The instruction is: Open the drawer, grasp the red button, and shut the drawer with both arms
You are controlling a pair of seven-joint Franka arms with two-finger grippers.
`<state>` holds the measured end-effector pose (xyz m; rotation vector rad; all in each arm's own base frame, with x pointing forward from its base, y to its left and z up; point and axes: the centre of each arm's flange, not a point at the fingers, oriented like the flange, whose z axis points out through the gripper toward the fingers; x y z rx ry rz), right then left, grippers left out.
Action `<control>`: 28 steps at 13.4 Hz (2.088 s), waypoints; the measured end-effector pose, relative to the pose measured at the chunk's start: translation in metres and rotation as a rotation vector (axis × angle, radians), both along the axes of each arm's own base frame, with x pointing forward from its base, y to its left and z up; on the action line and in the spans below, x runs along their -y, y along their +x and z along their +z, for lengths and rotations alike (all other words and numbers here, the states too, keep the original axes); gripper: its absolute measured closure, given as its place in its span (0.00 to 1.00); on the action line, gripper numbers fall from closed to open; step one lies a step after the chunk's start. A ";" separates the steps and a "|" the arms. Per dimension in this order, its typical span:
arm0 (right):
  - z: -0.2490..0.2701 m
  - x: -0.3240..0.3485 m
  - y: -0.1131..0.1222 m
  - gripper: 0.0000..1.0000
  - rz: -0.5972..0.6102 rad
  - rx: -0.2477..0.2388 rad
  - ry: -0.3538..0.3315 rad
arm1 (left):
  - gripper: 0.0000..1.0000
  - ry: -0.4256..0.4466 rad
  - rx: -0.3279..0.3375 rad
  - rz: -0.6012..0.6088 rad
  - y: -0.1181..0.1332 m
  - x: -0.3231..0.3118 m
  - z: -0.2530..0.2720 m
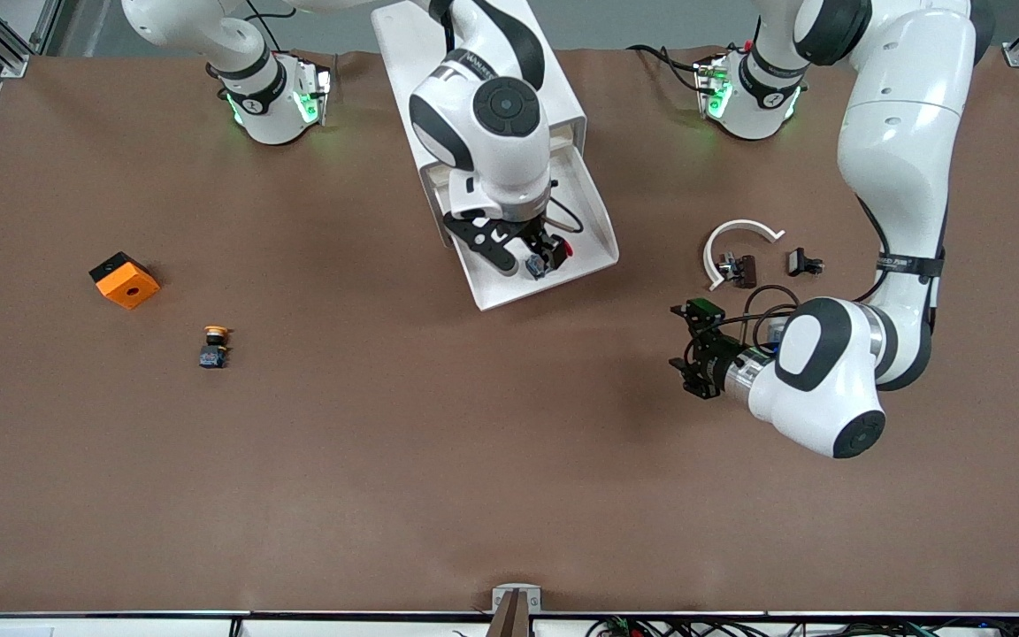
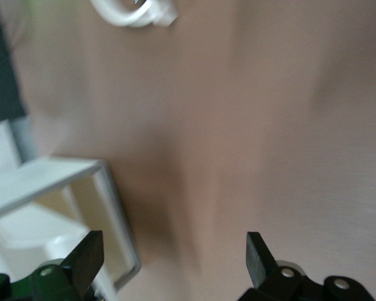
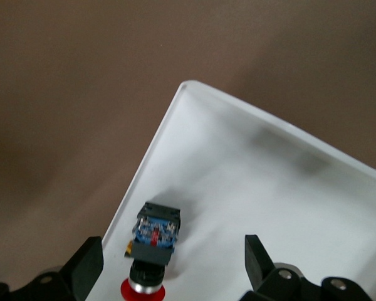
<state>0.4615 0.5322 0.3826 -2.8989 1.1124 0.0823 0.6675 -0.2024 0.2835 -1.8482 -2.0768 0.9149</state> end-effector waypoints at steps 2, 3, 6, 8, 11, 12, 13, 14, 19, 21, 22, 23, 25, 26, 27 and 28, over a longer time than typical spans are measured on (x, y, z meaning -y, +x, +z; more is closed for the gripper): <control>-0.019 0.003 0.007 0.00 -0.038 -0.011 -0.011 | 0.00 0.014 0.113 -0.144 0.005 -0.003 0.027; -0.027 0.003 0.011 0.00 -0.053 -0.012 -0.012 | 0.00 0.021 0.164 -0.223 0.006 -0.006 0.042; -0.038 0.000 0.015 0.00 -0.066 -0.017 -0.008 | 0.00 -0.033 0.295 -0.475 0.002 0.002 0.086; -0.036 -0.005 0.016 0.00 -0.067 -0.018 0.006 | 0.00 -0.050 0.352 -0.579 -0.006 0.025 0.110; -0.038 -0.009 0.016 0.00 -0.069 -0.026 0.014 | 0.00 -0.052 0.391 -0.694 -0.025 0.069 0.117; -0.041 -0.010 0.015 0.00 -0.068 -0.028 0.012 | 0.00 -0.056 0.415 -0.713 -0.029 0.081 0.112; -0.044 -0.011 0.015 0.00 -0.066 -0.028 0.012 | 0.00 -0.057 0.443 -0.727 -0.034 0.091 0.106; -0.047 -0.013 0.014 0.00 -0.065 -0.028 0.013 | 0.00 -0.053 0.468 -0.749 -0.041 0.098 0.098; -0.046 -0.019 0.011 0.00 -0.061 -0.028 0.029 | 0.00 -0.040 0.457 -0.963 -0.088 0.128 0.061; -0.045 -0.023 0.009 0.09 -0.057 -0.022 0.042 | 0.00 -0.063 0.437 -1.037 -0.102 0.123 0.057; -0.044 -0.024 0.008 0.17 -0.054 -0.022 0.044 | 0.00 -0.072 0.438 -1.067 -0.111 0.123 0.055; -0.044 -0.026 0.006 0.30 -0.051 -0.022 0.045 | 0.00 -0.082 0.447 -1.098 -0.119 0.124 0.051; -0.045 -0.027 0.005 0.52 -0.049 -0.022 0.045 | 0.00 -0.103 0.473 -1.163 -0.134 0.124 0.049; -0.045 -0.027 0.005 0.59 -0.048 -0.022 0.045 | 0.00 -0.110 0.484 -1.190 -0.139 0.122 0.050; -0.044 -0.027 0.005 0.59 -0.048 -0.022 0.046 | 0.00 -0.114 0.491 -1.208 -0.142 0.120 0.051; -0.044 -0.028 0.004 0.59 -0.047 -0.022 0.046 | 0.00 -0.116 0.496 -1.220 -0.144 0.118 0.053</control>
